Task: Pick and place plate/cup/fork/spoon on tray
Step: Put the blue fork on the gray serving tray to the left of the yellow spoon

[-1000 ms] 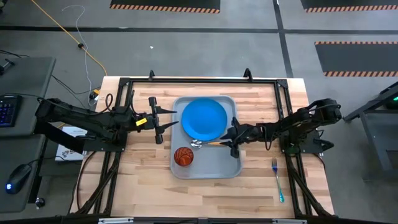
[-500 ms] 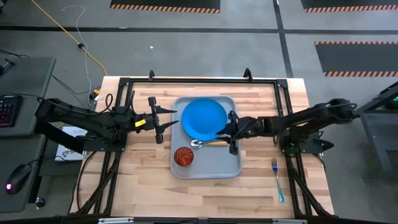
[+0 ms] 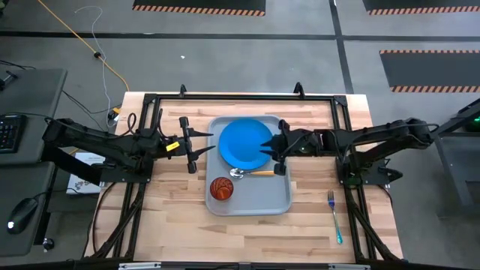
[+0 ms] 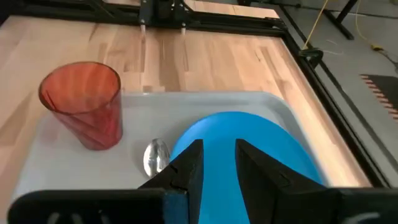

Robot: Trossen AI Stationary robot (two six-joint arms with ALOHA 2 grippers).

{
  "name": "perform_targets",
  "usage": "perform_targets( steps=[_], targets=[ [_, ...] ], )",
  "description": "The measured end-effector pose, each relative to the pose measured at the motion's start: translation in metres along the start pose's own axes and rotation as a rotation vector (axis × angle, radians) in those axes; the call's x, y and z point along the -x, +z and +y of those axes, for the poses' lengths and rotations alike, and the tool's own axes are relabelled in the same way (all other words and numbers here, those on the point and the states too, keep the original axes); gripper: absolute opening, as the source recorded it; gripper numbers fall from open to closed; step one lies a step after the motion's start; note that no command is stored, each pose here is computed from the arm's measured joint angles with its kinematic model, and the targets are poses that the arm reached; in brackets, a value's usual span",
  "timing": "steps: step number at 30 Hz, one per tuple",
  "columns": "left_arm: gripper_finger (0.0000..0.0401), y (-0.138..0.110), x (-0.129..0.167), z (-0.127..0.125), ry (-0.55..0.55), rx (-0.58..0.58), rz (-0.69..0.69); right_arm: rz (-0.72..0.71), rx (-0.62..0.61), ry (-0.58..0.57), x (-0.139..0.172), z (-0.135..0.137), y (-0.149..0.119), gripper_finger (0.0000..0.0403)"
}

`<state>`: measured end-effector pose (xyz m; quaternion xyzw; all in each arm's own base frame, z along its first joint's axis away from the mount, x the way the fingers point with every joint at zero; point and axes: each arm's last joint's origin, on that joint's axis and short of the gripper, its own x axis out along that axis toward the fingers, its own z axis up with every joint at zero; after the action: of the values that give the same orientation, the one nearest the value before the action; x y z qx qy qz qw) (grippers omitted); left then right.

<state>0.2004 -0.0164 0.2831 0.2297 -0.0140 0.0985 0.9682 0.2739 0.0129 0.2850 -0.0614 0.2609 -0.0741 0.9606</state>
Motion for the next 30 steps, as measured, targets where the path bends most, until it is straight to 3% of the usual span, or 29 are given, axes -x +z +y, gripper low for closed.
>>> perform_targets(
  steps=[30],
  targets=[
    [0.0168, -0.0001, 0.0001, 0.0, -0.001, 0.0, 0.001, 0.005, 0.056, -0.002, -0.0005, 0.0001, -0.0012, 0.0083]
  ],
)
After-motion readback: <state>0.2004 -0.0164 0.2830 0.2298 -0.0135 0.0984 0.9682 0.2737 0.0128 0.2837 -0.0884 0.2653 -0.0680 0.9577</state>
